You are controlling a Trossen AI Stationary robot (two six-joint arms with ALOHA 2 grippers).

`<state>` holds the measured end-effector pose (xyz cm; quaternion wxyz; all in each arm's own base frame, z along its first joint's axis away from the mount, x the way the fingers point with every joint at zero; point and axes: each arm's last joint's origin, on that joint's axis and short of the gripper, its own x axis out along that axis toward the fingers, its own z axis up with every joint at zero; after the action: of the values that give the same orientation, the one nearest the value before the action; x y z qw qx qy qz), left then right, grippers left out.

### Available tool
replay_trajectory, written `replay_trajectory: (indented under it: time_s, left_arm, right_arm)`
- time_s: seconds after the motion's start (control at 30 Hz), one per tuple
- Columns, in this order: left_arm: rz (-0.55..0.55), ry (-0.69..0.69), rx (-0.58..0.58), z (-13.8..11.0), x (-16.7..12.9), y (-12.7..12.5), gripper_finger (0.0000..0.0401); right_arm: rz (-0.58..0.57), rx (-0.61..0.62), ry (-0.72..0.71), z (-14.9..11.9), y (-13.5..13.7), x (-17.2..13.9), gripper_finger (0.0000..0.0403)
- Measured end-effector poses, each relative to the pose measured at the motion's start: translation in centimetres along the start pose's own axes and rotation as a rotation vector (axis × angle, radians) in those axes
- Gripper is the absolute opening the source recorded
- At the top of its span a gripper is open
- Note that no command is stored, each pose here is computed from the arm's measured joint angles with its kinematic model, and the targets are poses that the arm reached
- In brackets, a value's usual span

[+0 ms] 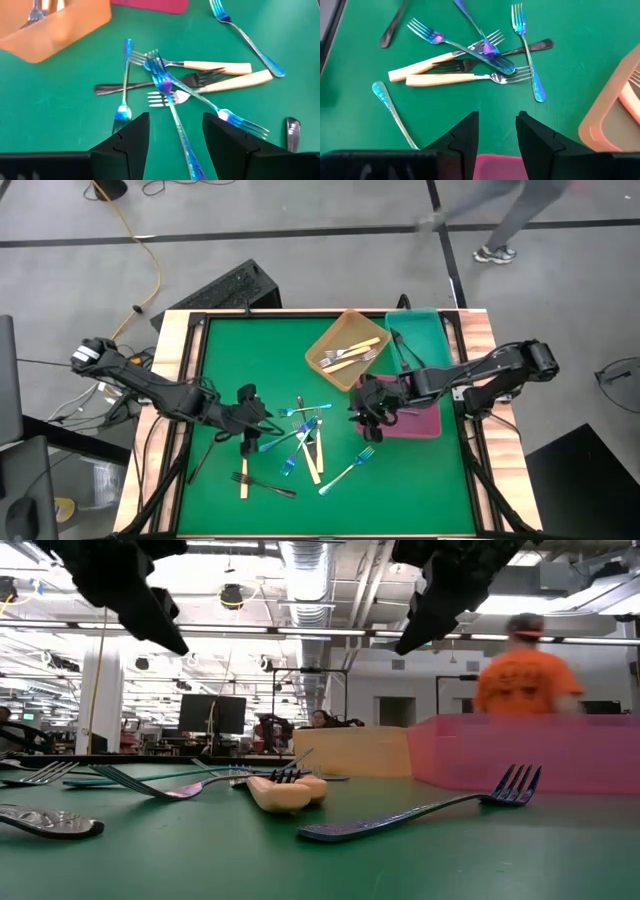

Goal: Sort silverware by color (type)
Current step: Put the black fork into the blue bin

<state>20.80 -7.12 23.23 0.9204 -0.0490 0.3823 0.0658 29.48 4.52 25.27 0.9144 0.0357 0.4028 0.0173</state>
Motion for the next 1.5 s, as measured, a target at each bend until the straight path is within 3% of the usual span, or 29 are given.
replay_trajectory:
  time_s: [0.2, 0.4, 0.7, 0.83, 1.0, 1.13, 1.37, 1.5]
  left_arm:
    - [-0.003, 0.089, -0.026, 0.7, -0.5, -0.3, 0.0167]
    - [0.049, 0.243, -0.020, -1.0, -1.0, -0.1, 0.0167]
    - [0.096, 0.434, 0.117, -3.1, -0.4, -0.3, 0.0167]
    - [0.082, 0.523, 0.091, -4.5, 0.8, -0.2, 0.0167]
    - [0.151, 0.649, 0.095, -6.5, 1.8, 0.3, 0.0167]
    - [0.090, 0.715, -0.009, -6.9, 1.9, 0.1, 0.0167]
    - [0.211, 0.698, -0.316, -6.6, 1.0, -0.3, 0.0167]
    - [0.268, 0.763, -0.480, -7.4, 0.4, -0.9, 0.0167]
  right_arm:
    - [-0.011, -0.005, -0.025, 0.3, -0.3, -0.3, 0.0152]
    - [-0.031, 0.008, -0.021, 0.3, -1.1, -0.1, 0.0152]
    - [-0.053, 0.008, -0.028, 0.5, -2.0, -0.1, 0.0152]
    - [-0.054, 0.001, -0.038, 0.6, -2.1, -0.1, 0.0152]
    - [-0.054, -0.008, -0.041, 0.6, -2.1, -0.1, 0.0152]
    - [-0.053, -0.008, -0.041, 0.6, -2.1, -0.1, 0.0152]
    - [-0.051, -0.008, -0.060, 0.8, -2.1, -0.1, 0.0152]
    - [-0.050, -0.007, -0.062, 0.8, -2.1, -0.1, 0.0152]
